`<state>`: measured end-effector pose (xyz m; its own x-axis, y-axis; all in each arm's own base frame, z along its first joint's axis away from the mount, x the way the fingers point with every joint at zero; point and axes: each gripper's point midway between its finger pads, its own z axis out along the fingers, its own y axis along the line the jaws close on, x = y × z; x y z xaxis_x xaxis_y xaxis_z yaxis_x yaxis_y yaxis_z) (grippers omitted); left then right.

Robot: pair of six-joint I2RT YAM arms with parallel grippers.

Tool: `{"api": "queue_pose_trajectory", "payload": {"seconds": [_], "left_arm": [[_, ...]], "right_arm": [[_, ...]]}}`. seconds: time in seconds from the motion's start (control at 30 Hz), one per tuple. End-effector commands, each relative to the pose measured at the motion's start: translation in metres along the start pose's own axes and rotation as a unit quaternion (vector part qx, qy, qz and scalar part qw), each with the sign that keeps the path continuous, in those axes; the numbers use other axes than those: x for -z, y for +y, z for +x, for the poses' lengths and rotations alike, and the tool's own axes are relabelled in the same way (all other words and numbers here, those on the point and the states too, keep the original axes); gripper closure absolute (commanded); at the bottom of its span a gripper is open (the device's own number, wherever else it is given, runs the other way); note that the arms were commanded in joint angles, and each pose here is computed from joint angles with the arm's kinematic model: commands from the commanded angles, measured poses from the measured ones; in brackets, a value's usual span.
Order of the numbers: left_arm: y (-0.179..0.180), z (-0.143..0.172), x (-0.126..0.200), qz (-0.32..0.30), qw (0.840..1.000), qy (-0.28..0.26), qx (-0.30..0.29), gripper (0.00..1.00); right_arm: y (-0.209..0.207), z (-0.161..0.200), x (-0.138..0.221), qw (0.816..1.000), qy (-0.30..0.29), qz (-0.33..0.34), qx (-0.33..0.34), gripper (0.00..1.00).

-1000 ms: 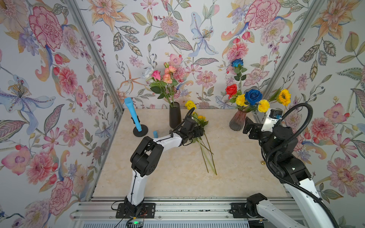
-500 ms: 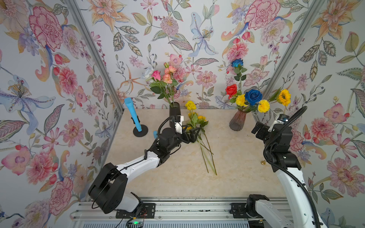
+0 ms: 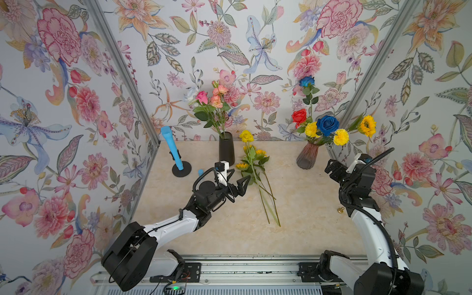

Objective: Pick out yellow flowers from the vase
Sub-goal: Place the flower at the center of the board, then pick up the flower from the vase.

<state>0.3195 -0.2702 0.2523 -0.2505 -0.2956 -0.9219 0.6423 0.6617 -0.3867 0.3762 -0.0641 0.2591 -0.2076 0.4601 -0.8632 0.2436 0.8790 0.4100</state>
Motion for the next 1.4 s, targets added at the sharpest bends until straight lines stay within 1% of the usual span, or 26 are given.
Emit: {"api": "queue_pose_trajectory", "payload": {"seconds": [0.0,0.1,0.3,0.47,0.6,0.8,0.9,1.03,1.2,1.37], "left_arm": [[-0.002,-0.01,0.005,-0.001,0.999,-0.028,-0.024,0.0],[0.004,-0.007,0.005,-0.013,0.999,-0.028,-0.038,0.0],[0.01,0.0,-0.004,-0.023,0.997,-0.02,-0.065,0.0],[0.011,0.005,-0.015,-0.019,0.996,-0.016,-0.08,0.0],[0.008,0.009,-0.025,-0.004,0.997,-0.015,-0.082,0.0],[0.004,0.009,-0.035,0.013,0.996,-0.017,-0.088,0.0],[0.001,0.008,-0.036,0.021,0.995,-0.023,-0.091,0.0],[0.001,0.013,-0.037,0.025,0.995,-0.017,-0.095,0.0],[0.001,0.014,-0.037,0.028,0.994,-0.018,-0.105,0.0],[0.0,0.014,-0.035,0.029,0.994,-0.019,-0.106,0.0]], "right_arm": [[0.03,-0.028,-0.008,0.994,-0.072,-0.08,0.018,0.05],[0.039,-0.031,-0.022,0.99,-0.087,-0.103,0.033,0.08],[0.046,-0.033,-0.05,0.984,-0.118,-0.12,0.058,0.13],[0.05,-0.034,-0.07,0.979,-0.145,-0.111,0.093,0.15],[0.049,-0.036,-0.081,0.975,-0.169,-0.106,0.1,0.16],[0.044,-0.037,-0.083,0.969,-0.199,-0.084,0.116,0.21],[0.042,-0.041,-0.082,0.966,-0.212,-0.079,0.125,0.23],[0.042,-0.048,-0.08,0.964,-0.224,-0.074,0.126,0.28],[0.045,-0.051,-0.088,0.963,-0.224,-0.079,0.129,0.38],[0.048,-0.053,-0.093,0.962,-0.225,-0.083,0.132,0.41]]}}
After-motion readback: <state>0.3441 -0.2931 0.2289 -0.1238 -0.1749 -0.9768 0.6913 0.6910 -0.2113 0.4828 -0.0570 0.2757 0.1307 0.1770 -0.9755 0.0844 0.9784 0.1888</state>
